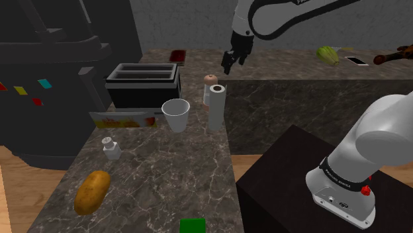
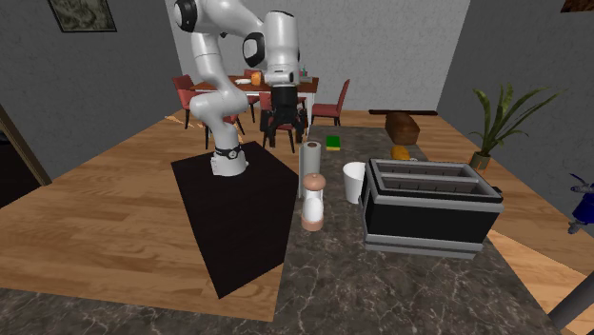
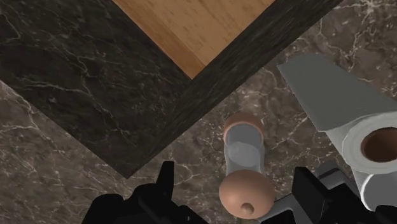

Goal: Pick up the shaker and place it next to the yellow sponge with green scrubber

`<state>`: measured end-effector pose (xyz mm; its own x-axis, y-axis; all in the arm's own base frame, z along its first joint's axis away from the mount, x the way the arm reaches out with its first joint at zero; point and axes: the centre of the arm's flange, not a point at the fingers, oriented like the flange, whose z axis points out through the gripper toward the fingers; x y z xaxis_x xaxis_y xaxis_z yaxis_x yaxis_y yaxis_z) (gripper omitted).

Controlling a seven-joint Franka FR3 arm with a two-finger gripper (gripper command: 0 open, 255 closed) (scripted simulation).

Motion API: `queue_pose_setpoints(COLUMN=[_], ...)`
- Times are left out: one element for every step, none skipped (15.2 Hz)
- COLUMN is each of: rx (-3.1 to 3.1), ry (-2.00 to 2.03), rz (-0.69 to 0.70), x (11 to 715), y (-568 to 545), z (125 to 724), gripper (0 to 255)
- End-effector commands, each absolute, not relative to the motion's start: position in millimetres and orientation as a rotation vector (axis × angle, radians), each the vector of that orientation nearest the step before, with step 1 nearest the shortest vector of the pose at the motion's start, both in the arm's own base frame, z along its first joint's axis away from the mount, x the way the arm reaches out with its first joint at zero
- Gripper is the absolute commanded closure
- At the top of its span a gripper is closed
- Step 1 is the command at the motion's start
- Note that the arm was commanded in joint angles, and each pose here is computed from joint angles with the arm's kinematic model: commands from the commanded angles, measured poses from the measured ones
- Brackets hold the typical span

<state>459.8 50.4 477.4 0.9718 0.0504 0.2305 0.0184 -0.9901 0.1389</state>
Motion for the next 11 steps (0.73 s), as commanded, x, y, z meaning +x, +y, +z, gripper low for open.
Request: queue_pose_setpoints(rx=[2.980, 2.977, 2.975, 2.972, 2.969, 2.967, 2.965, 2.965, 2.965, 2.965, 2.965], ry=[0.064, 0.070, 0.076, 0.081, 0.087, 0.093, 0.097, 0.097, 0.097, 0.097, 0.097], rz=[0.368, 0.374, 0.380, 0.386, 0.393, 0.399, 0.404, 0.404, 0.404, 0.404, 0.404], x=[475, 484, 493, 502, 511, 520, 528, 529, 531, 532, 534], y=[58, 62, 66, 71, 75, 79, 82, 82, 81, 80, 80], z=[460, 451, 443, 435, 427, 418, 412, 407, 402, 397, 392], gripper=[0, 0, 0, 0, 0, 0, 0, 0, 0, 0, 0])
